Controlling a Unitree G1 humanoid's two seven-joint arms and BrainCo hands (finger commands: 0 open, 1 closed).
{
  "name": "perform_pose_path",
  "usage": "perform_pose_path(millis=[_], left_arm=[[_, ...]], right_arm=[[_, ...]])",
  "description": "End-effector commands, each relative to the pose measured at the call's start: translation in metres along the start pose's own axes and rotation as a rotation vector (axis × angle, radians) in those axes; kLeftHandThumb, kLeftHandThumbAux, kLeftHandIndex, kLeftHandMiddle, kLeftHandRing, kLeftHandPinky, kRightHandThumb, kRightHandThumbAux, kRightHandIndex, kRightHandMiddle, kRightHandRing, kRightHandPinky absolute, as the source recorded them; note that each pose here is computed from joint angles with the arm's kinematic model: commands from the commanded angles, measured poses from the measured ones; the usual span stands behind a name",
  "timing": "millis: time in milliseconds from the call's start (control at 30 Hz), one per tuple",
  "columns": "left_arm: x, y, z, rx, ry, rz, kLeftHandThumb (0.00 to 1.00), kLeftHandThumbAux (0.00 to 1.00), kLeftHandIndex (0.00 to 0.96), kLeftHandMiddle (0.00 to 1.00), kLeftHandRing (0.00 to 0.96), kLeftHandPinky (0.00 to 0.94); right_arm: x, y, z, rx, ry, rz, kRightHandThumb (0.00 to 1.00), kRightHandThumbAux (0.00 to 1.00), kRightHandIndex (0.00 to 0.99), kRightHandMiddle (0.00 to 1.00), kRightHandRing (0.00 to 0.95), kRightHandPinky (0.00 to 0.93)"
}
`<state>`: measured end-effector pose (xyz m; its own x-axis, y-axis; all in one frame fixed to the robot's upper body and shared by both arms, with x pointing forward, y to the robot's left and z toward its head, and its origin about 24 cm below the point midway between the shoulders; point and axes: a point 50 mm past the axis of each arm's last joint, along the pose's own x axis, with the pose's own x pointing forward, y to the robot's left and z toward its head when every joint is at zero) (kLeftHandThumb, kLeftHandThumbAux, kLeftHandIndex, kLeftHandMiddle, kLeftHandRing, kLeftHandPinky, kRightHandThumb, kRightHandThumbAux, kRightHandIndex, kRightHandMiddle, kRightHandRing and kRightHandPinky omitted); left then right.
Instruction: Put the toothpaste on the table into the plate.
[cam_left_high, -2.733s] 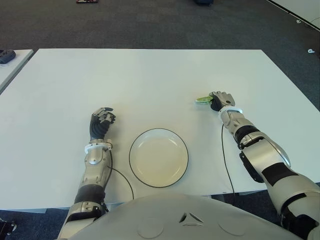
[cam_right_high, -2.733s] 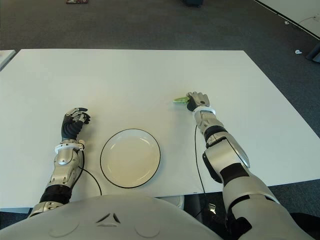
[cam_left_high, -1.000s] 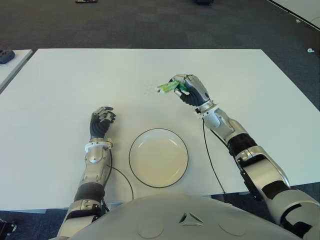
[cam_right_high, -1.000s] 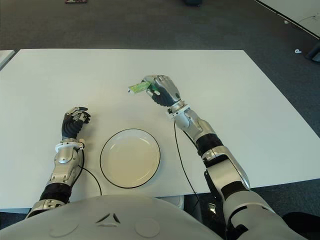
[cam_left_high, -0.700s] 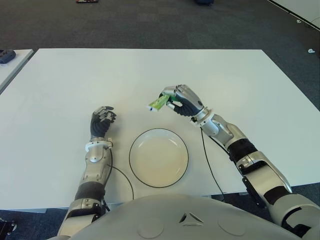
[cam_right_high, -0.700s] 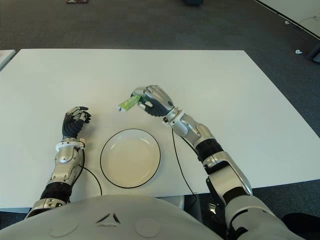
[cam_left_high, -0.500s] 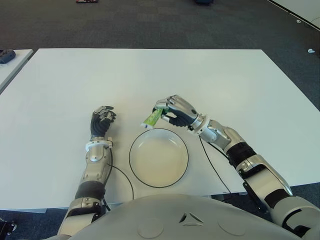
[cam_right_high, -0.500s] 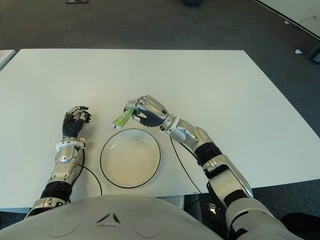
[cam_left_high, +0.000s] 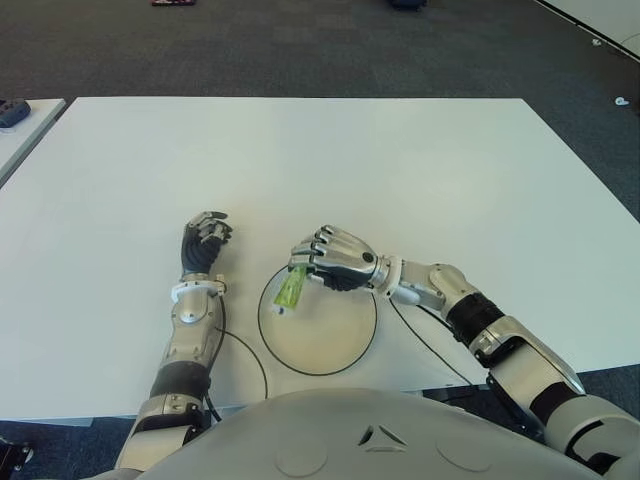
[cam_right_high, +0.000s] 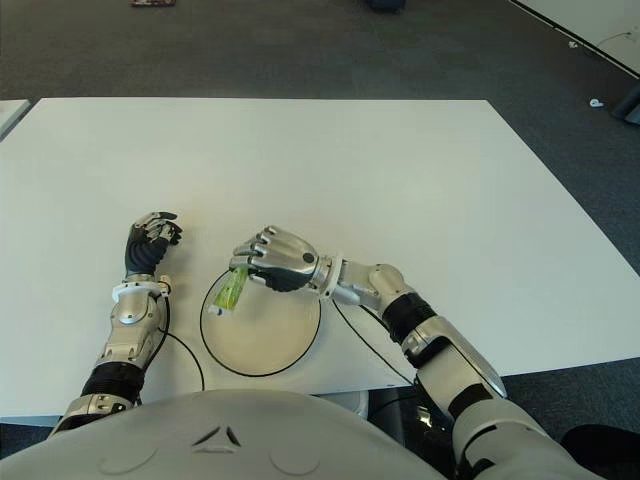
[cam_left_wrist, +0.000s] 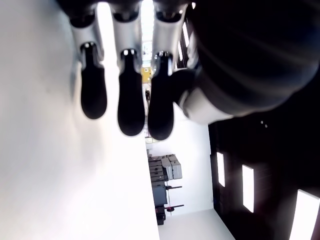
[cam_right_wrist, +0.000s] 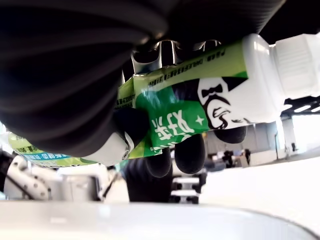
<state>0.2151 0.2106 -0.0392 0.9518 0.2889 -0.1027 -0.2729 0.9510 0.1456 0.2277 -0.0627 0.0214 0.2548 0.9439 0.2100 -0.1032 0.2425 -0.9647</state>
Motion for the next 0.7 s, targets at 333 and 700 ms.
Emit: perform_pose_path(millis=[333, 700], left_arm=[[-0.011, -0.003, -0.016, -0.026, 0.092, -0.005, 0.706, 0.717, 0.431, 0.584, 0.585, 0.539], [-0.010, -0.003, -0.016, -0.027, 0.085, -0.010, 0.707, 0.717, 0.431, 0.591, 0.588, 0.549]], right_arm=[[-0.006, 0.019, -0.001, -0.127, -0.014, 0.092, 0.716, 0.713, 0.442, 0.869, 0.869, 0.864], [-0.003, 0.012, -0.012, -0.109, 0.019, 0.318, 0.454, 0.658, 0.113, 0.112, 0.147, 0.220]])
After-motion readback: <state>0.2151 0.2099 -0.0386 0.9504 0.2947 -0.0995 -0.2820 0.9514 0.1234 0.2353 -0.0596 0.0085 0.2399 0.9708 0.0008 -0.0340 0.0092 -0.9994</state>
